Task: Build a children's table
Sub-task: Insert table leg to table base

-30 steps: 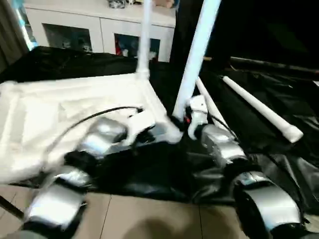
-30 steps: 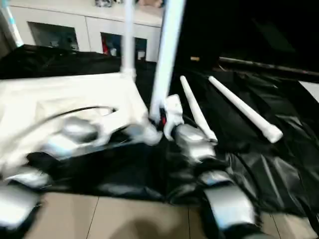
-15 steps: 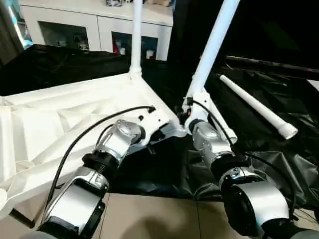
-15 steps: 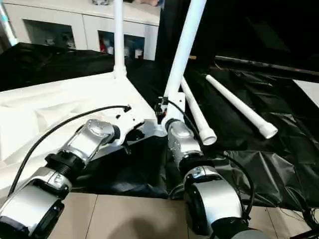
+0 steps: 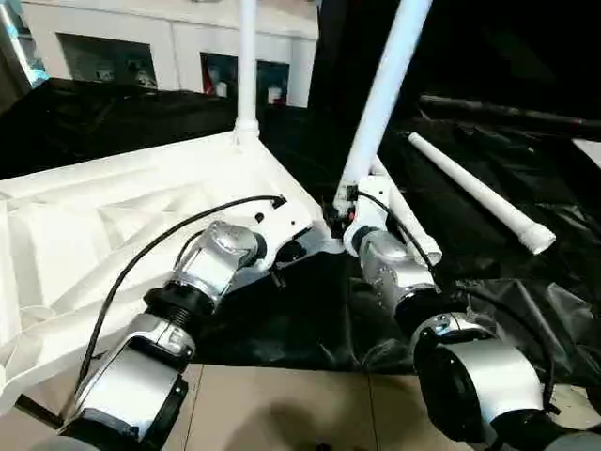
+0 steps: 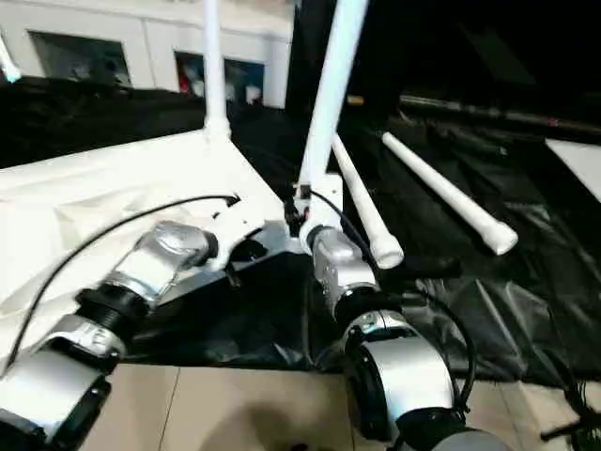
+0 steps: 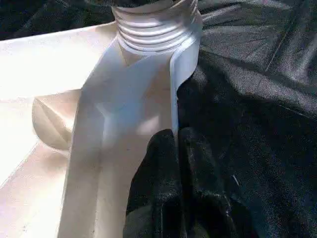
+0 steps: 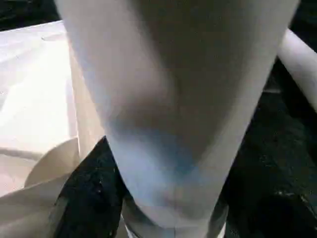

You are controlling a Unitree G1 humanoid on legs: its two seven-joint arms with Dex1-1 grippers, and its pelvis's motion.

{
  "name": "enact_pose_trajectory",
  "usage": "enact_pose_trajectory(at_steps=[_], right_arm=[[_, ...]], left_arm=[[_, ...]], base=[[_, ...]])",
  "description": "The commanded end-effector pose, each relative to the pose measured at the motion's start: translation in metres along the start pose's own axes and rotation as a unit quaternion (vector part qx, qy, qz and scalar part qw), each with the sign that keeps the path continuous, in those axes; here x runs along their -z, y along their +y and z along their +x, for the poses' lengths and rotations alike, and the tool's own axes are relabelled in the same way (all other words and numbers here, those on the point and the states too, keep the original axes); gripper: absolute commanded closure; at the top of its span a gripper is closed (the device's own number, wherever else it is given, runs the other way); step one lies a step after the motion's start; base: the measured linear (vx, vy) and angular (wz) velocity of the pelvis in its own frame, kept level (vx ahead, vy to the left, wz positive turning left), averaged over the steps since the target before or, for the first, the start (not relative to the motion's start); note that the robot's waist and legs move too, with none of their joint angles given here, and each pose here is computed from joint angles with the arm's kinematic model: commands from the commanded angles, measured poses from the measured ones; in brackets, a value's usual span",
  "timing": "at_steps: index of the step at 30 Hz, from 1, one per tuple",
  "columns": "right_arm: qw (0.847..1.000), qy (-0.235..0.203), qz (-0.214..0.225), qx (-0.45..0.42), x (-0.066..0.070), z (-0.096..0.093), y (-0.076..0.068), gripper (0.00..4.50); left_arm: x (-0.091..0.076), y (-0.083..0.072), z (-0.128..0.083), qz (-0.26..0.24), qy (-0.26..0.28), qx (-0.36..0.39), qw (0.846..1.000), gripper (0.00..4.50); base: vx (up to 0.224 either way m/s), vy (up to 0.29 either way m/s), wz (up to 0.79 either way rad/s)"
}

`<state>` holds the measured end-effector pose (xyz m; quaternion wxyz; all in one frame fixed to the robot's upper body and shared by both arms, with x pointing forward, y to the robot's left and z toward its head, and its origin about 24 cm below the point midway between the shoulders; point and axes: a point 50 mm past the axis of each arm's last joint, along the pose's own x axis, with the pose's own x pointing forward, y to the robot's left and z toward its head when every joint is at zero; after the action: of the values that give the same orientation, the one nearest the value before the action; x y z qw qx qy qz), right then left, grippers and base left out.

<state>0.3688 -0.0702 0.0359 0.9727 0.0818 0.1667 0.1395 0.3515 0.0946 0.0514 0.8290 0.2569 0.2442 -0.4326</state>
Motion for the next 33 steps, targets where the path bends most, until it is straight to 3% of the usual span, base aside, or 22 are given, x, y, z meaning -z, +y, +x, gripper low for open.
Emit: enact_pose_trajectory(at_steps=[1, 12, 15, 19, 26, 30, 33], right_arm=[[0.996, 0.076, 0.024, -0.041, 0.036, -0.005, 0.012, 1.41], [0.993, 0.004, -0.006, -0.117, 0.003, -0.003, 0.007, 0.46], [0.987, -0.03, -0.048, -0.153, -0.01, -0.01, -0.008, 0.25], [0.98, -0.053, -0.068, -0.181, -0.017, -0.022, -0.022, 0.25], [0.962, -0.052, -0.12, -0.24, -0.01, -0.06, -0.036, 0.25], [0.97, -0.078, -0.098, -0.208, -0.014, -0.078, -0.042, 0.25], [0.974, -0.071, -0.078, -0.199, -0.009, -0.09, -0.043, 0.25]], left_arm=[[0.0, -0.008, 0.004, 0.014, 0.0, 0.017, 1.0, 4.5], [0.003, -0.006, -0.002, 0.031, -0.013, 0.035, 0.999, 4.5], [0.005, -0.003, -0.007, 0.046, -0.022, 0.046, 0.998, 4.5], [0.01, -0.001, -0.01, 0.048, -0.027, 0.05, 0.997, 4.5], [0.015, -0.003, -0.015, 0.056, -0.057, 0.06, 0.995, 4.5], [0.011, 0.002, -0.016, 0.027, -0.09, 0.006, 0.996, 4.5], [0.01, 0.003, -0.018, 0.016, -0.106, -0.009, 0.994, 4.5]], base=[[0.0, 0.0, 0.0], [0.0, 0.0, 0.0], [0.0, 0.0, 0.0], [0.014, -0.007, 0.02], [0.044, -0.003, 0.0], [0.0, 0.0, 0.0], [0.0, 0.0, 0.0]])
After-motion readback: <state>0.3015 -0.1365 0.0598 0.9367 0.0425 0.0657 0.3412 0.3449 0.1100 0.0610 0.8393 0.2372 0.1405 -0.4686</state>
